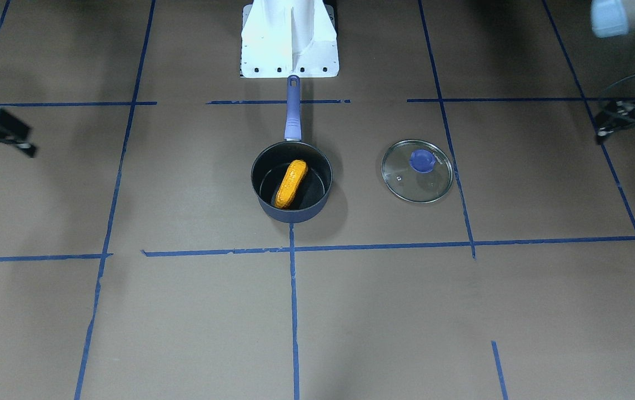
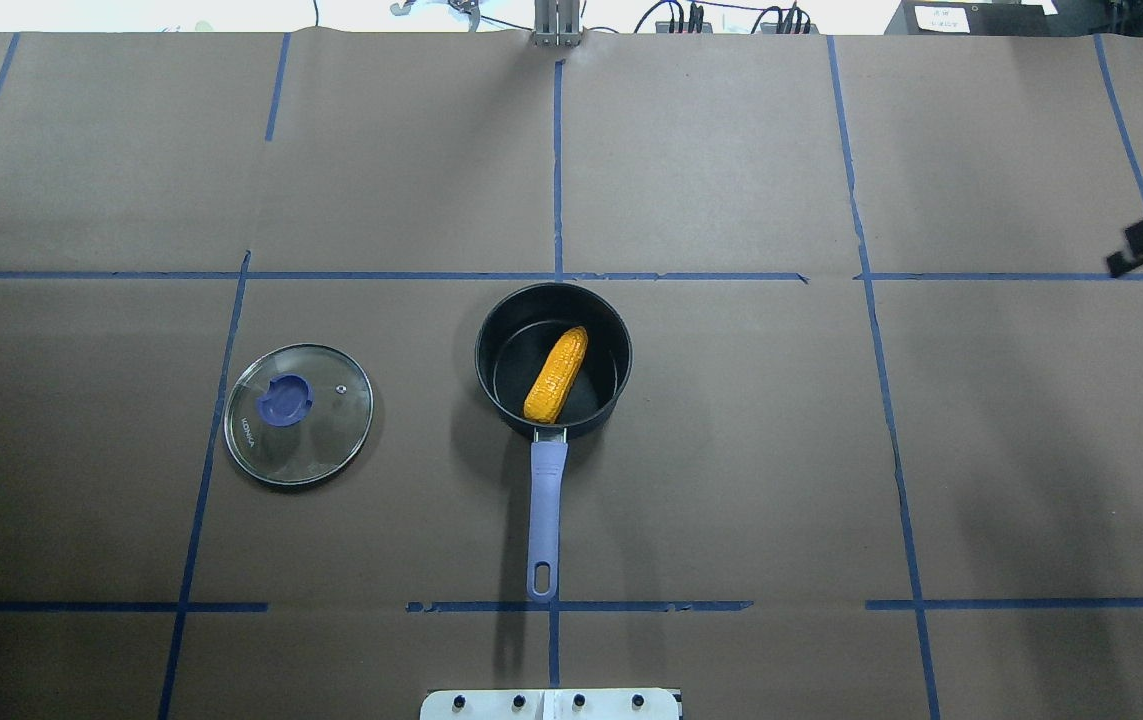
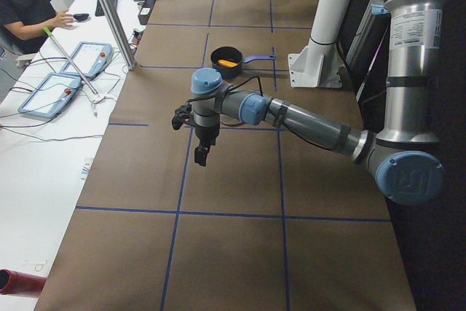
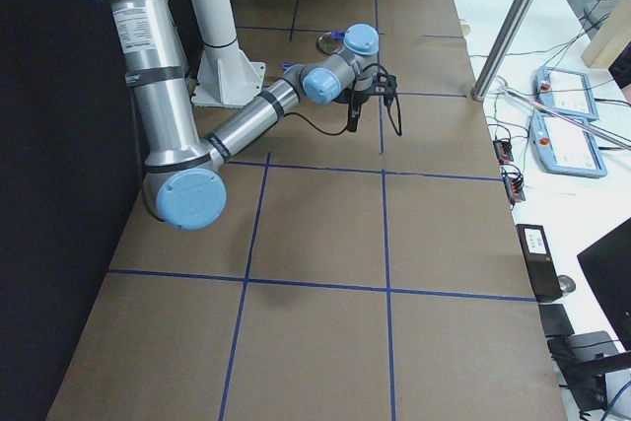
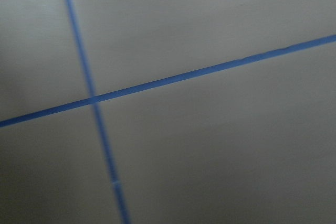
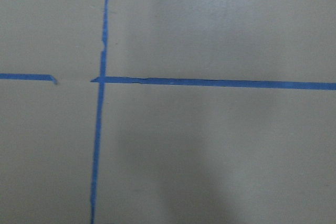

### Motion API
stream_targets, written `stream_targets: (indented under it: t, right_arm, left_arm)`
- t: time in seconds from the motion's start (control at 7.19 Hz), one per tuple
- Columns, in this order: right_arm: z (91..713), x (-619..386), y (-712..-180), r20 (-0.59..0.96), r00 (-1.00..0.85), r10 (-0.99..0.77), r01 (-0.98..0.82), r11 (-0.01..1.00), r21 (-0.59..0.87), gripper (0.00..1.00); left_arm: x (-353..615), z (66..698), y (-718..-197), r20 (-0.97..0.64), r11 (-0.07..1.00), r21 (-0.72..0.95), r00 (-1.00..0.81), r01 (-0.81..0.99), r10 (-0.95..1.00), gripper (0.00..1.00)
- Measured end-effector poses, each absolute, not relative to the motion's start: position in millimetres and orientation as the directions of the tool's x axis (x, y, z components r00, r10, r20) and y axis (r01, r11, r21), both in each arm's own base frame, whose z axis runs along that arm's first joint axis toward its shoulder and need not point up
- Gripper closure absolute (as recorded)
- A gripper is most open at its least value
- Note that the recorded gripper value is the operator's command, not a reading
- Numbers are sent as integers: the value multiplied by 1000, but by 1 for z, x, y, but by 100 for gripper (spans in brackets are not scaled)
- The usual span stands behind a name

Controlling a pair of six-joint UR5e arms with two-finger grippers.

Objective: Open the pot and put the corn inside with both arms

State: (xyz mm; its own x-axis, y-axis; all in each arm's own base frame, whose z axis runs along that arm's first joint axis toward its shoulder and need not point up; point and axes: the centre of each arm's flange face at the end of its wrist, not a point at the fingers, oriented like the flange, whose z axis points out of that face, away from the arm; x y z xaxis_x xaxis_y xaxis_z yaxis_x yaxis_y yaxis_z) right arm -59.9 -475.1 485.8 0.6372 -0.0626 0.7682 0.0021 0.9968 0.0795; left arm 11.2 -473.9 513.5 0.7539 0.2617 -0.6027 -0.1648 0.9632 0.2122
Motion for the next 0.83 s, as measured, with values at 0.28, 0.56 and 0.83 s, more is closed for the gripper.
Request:
stream_targets:
  t: [0.28, 0.56, 0.83]
  right_arm:
    - [541, 14, -448, 736, 665, -124, 66, 992, 107, 0]
    - [571, 42, -429, 726, 671, -150, 127, 988, 87, 0]
    - [589, 46, -417, 727, 672, -140, 143, 988, 59, 0]
  left_arm:
    - [-25, 531, -462, -681, 972, 173, 694, -156, 233, 0]
    - [-32, 574, -460, -706, 976, 125, 675, -181, 215, 0]
    - [-41, 596, -462, -712, 976, 108, 671, -188, 208, 0]
